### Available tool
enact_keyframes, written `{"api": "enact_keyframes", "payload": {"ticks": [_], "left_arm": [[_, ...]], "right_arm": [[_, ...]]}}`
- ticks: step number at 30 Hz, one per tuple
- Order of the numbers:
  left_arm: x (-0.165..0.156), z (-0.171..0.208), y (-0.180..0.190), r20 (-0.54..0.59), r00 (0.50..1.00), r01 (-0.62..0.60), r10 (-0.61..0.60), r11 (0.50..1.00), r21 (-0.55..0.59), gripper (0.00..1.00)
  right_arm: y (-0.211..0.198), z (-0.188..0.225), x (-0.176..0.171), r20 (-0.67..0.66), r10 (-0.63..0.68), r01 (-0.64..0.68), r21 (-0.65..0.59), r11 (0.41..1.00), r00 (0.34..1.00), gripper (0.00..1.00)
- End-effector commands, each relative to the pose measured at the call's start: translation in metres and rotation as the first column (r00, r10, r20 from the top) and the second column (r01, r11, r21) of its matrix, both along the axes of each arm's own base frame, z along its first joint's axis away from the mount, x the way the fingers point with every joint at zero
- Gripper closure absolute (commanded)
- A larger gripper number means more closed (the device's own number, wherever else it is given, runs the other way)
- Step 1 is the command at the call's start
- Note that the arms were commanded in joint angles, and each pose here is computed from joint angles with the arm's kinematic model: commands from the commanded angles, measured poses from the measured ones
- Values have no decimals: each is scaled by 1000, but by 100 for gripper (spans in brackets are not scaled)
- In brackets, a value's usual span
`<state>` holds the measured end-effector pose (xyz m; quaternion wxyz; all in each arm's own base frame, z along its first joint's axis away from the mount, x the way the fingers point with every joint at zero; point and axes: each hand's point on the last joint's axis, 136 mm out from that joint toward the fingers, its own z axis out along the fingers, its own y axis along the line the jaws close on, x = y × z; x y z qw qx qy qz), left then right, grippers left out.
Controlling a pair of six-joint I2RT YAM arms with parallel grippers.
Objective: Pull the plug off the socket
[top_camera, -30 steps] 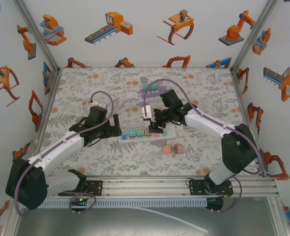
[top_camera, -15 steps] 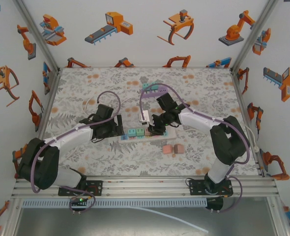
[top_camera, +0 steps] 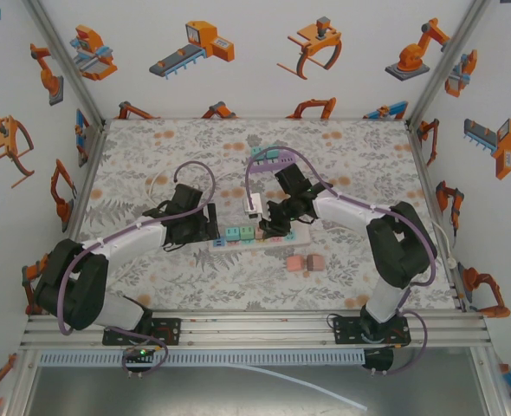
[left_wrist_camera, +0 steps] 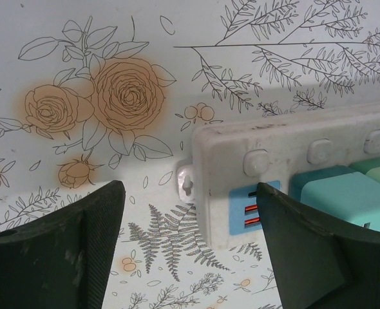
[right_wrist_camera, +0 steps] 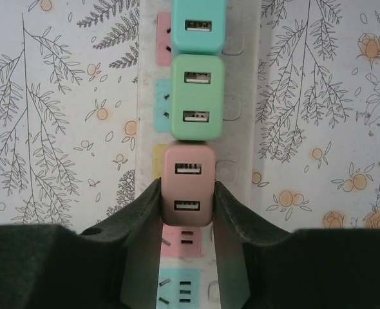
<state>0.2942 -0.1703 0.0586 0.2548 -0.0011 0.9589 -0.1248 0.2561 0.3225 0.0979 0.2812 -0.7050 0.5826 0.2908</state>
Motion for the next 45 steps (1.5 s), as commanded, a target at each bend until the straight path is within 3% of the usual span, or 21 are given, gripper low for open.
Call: {"api": "enact_keyframes", "payload": {"ticks": [1, 18, 25, 30, 36, 45], "left_arm": [[-26, -27, 2, -112, 992, 73, -66, 996, 58, 24], [-39, -40, 18, -147, 989, 54, -35, 991, 125, 24], [-39, -40, 21, -144, 989, 46, -26, 990, 135, 24], [-40, -41, 22, -145, 989, 40, -19, 989, 140, 24], [-40, -40, 24, -142, 990, 38, -17, 989, 144, 24], [-38, -32, 22, -121, 992, 38, -22, 991, 130, 24]], "right_arm": [[13, 13, 3, -23, 9, -8, 63, 998, 1000, 73], [24, 49, 9, -39, -23, 29, 144, 989, 999, 82], [16, 33, -1, 132, 27, -39, 88, 995, 991, 84], [15, 36, -4, 173, 23, -43, 110, 993, 985, 85], [17, 49, -1, 80, -23, 9, 174, 985, 997, 85], [16, 52, -1, 61, -39, 27, 180, 983, 997, 85]]}}
